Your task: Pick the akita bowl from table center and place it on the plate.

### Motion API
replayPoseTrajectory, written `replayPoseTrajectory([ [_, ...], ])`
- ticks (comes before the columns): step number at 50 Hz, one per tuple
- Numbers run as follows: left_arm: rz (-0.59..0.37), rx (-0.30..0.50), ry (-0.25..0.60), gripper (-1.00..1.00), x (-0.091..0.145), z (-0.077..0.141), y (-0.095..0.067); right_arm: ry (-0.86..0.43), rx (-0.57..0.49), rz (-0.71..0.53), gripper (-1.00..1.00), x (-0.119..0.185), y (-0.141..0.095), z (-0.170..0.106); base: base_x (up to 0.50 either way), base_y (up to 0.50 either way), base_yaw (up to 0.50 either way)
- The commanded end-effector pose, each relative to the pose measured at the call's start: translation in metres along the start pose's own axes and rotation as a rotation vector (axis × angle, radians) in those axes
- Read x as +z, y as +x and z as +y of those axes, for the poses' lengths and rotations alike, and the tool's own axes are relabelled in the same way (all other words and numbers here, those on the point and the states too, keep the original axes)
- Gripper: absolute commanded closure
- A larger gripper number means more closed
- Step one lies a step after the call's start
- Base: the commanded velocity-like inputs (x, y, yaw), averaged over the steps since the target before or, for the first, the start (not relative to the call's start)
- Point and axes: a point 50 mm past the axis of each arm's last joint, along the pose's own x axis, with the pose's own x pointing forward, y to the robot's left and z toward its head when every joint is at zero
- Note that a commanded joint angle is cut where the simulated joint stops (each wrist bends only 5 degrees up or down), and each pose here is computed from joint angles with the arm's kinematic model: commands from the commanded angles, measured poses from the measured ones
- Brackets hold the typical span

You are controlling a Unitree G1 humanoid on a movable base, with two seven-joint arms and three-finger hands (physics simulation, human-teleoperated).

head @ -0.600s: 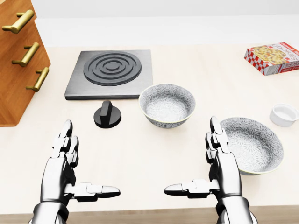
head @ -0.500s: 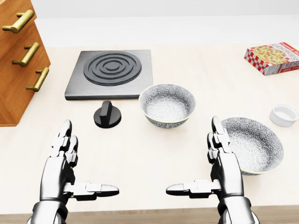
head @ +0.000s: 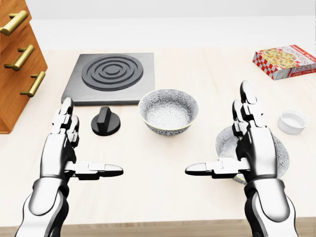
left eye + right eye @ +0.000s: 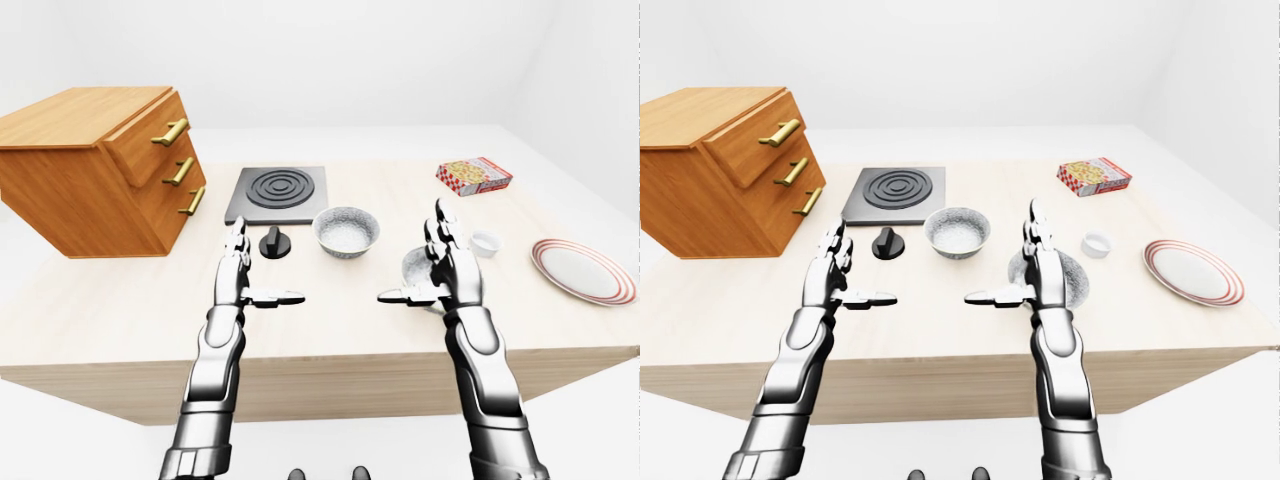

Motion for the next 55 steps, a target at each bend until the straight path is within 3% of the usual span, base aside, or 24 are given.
replayPoseTrajectory([
  [1, -0.057, -0.015, -0.008, -1.0, 0.016, -0.005, 0.008, 0.0, 0.001, -0.076, -1.0, 0.018, -0.008, -0.014, 0.0, -0.5, 0.0],
  [23, -0.099, -0.02, -0.011, -1.0, 0.025, -0.006, 0.006, -0.015, 0.051, -0.096, -1.0, 0.023, -0.009, -0.01, -0.01, -0.5, 0.0],
  [35, -0.098, -0.018, -0.006, -1.0, 0.025, -0.006, 0.006, -0.025, 0.055, -0.078, -1.0, 0.019, -0.003, -0.006, 0.27, -0.47, 0.0],
  [43, -0.094, -0.016, -0.003, -1.0, 0.024, -0.005, 0.005, -0.055, 0.052, -0.047, -1.0, 0.012, 0.001, -0.002, 0.44, -0.2, 0.0],
  [55, -0.08, -0.002, 0.013, -1.0, 0.021, -0.001, 0.006, -0.116, 0.027, -0.016, -1.0, 0.005, 0.005, -0.002, 0.0, 0.0, 0.0],
])
